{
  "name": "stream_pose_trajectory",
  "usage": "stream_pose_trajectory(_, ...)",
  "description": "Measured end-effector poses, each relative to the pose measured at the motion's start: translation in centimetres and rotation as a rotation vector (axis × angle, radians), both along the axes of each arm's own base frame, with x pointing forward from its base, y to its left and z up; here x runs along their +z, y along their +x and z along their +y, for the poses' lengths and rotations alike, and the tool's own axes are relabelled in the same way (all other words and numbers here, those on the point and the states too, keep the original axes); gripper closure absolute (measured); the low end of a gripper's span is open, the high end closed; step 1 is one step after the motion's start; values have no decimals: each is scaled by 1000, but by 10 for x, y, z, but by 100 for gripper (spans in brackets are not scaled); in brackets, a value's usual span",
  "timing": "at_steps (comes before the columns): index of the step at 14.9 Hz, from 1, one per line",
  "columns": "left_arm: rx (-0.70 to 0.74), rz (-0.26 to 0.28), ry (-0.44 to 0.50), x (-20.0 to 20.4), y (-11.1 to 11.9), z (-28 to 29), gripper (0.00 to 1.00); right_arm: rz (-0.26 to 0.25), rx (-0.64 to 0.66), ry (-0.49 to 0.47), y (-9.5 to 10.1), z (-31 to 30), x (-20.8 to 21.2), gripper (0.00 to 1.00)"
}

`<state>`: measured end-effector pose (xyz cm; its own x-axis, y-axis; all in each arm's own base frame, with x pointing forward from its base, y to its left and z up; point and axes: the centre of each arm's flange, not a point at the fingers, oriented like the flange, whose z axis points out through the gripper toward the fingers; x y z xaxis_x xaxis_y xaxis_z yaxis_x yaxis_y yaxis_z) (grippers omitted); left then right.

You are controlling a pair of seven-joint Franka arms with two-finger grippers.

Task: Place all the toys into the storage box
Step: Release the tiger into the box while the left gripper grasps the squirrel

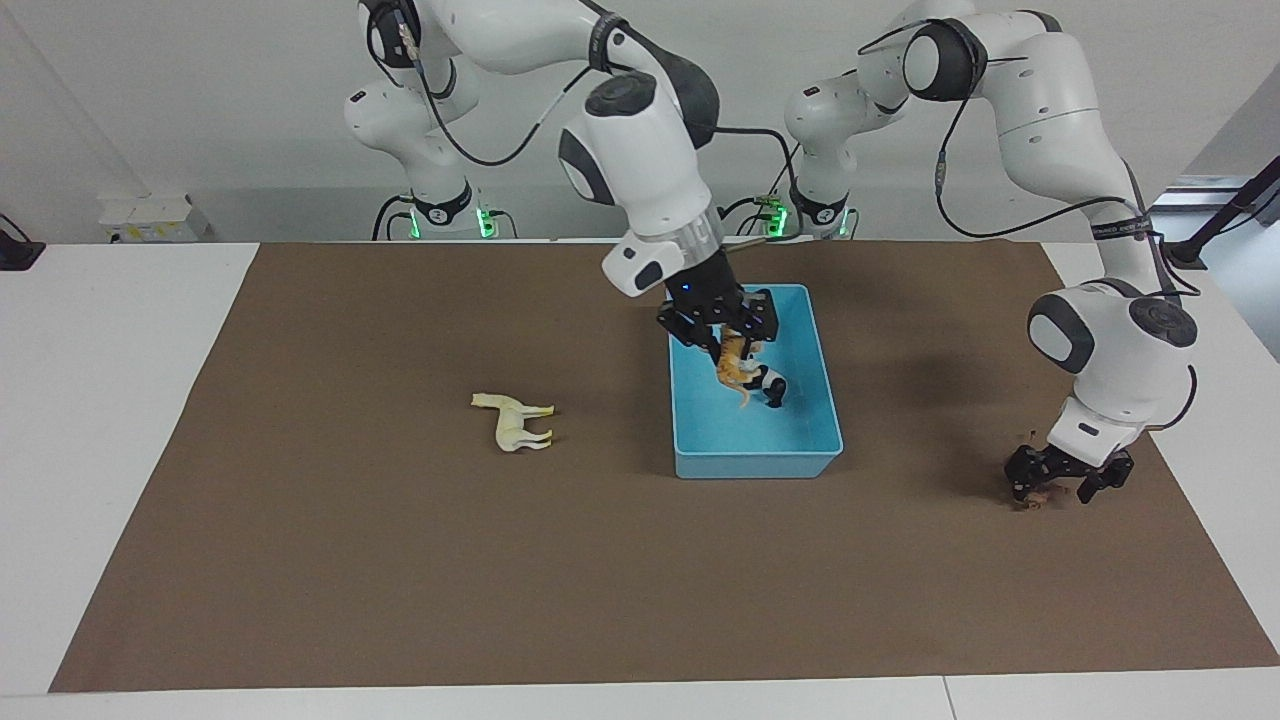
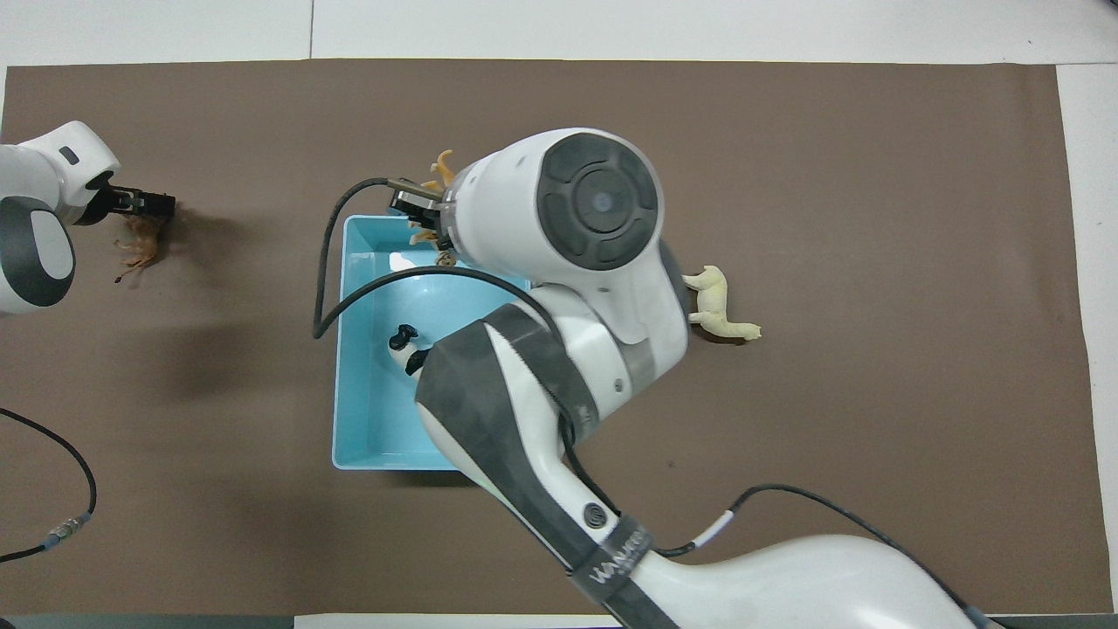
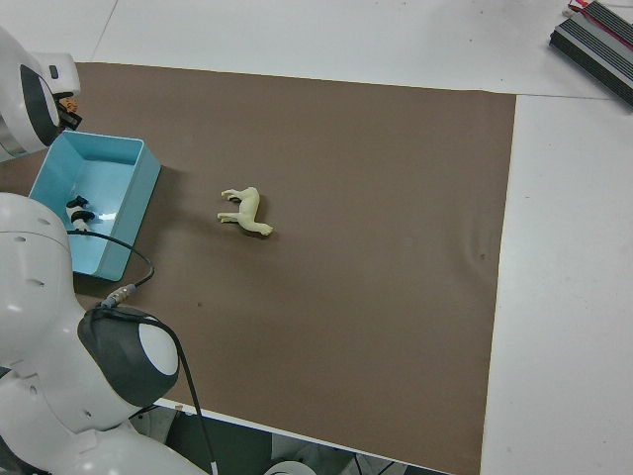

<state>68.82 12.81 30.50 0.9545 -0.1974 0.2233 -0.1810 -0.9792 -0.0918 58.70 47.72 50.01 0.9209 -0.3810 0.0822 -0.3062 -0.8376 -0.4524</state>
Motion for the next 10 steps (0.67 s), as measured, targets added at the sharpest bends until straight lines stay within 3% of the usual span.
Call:
stream_pose_trajectory(2, -1, 13, -2, -8, -5, 1, 0, -3, -65, 13, -2, 28, -16, 63)
stream_pose_trajectory(6, -6, 11, -4, -20, -14, -3, 0, 48, -232, 66, -1, 32, -5, 63)
stream_pose_trajectory(7, -8, 10, -4, -18, -14, -4, 7, 56, -244, 65, -1, 31, -5, 57)
stream_pose_trajectory(9, -11, 10, -4, -13, -15, -7, 31, 69, -251, 57, -2, 31, -8, 36)
stream_pose_trajectory(10, -12, 17, -5, -11, -15, -8, 33, 81, -253, 46, -3, 30, -9, 26)
